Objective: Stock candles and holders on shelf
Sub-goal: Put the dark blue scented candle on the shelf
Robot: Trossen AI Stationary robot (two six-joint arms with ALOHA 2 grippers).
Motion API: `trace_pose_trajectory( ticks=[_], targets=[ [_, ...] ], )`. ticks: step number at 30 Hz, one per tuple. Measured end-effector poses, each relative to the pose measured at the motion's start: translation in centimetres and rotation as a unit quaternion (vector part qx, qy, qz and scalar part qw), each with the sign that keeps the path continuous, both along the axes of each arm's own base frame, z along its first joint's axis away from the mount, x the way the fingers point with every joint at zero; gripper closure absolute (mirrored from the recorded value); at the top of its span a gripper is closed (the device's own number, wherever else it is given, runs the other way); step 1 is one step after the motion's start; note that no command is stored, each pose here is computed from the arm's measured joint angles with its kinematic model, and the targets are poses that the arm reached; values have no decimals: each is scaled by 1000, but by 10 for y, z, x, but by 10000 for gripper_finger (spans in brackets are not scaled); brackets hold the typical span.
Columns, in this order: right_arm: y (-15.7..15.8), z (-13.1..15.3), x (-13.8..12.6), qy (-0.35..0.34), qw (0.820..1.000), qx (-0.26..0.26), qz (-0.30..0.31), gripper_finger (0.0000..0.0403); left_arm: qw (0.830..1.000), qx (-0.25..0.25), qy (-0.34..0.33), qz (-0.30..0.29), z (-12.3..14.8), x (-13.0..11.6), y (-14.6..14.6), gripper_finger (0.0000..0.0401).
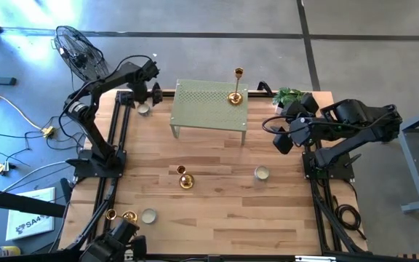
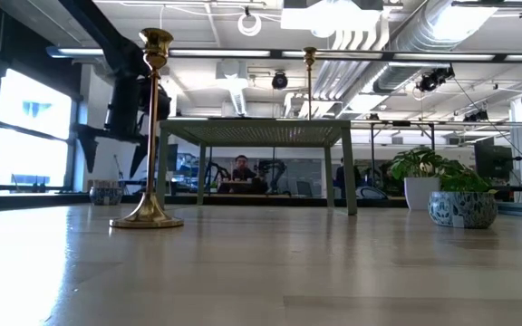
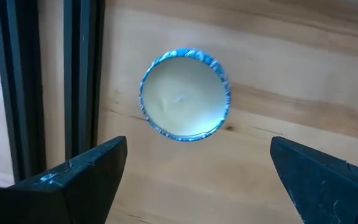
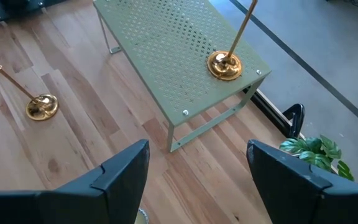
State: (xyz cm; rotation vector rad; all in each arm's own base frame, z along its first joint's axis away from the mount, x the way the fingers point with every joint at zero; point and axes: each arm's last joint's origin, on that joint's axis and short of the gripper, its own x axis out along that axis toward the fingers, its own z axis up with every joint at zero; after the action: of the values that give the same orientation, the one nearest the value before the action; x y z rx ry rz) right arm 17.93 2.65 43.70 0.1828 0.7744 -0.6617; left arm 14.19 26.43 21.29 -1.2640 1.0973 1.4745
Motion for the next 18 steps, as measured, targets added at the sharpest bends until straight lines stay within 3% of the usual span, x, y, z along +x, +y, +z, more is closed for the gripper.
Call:
trace_pose_trajectory(
  ticks=[8, 18],
  targets=[
    [0, 0, 0, 2, 1000, -2, 3, 139, 999, -7, -34, 25, -19, 0, -4, 13],
    [0, 0, 0, 4, 1000, -6, 5, 139, 999, 5, -15, 49, -22, -5, -3, 13]
  ],
)
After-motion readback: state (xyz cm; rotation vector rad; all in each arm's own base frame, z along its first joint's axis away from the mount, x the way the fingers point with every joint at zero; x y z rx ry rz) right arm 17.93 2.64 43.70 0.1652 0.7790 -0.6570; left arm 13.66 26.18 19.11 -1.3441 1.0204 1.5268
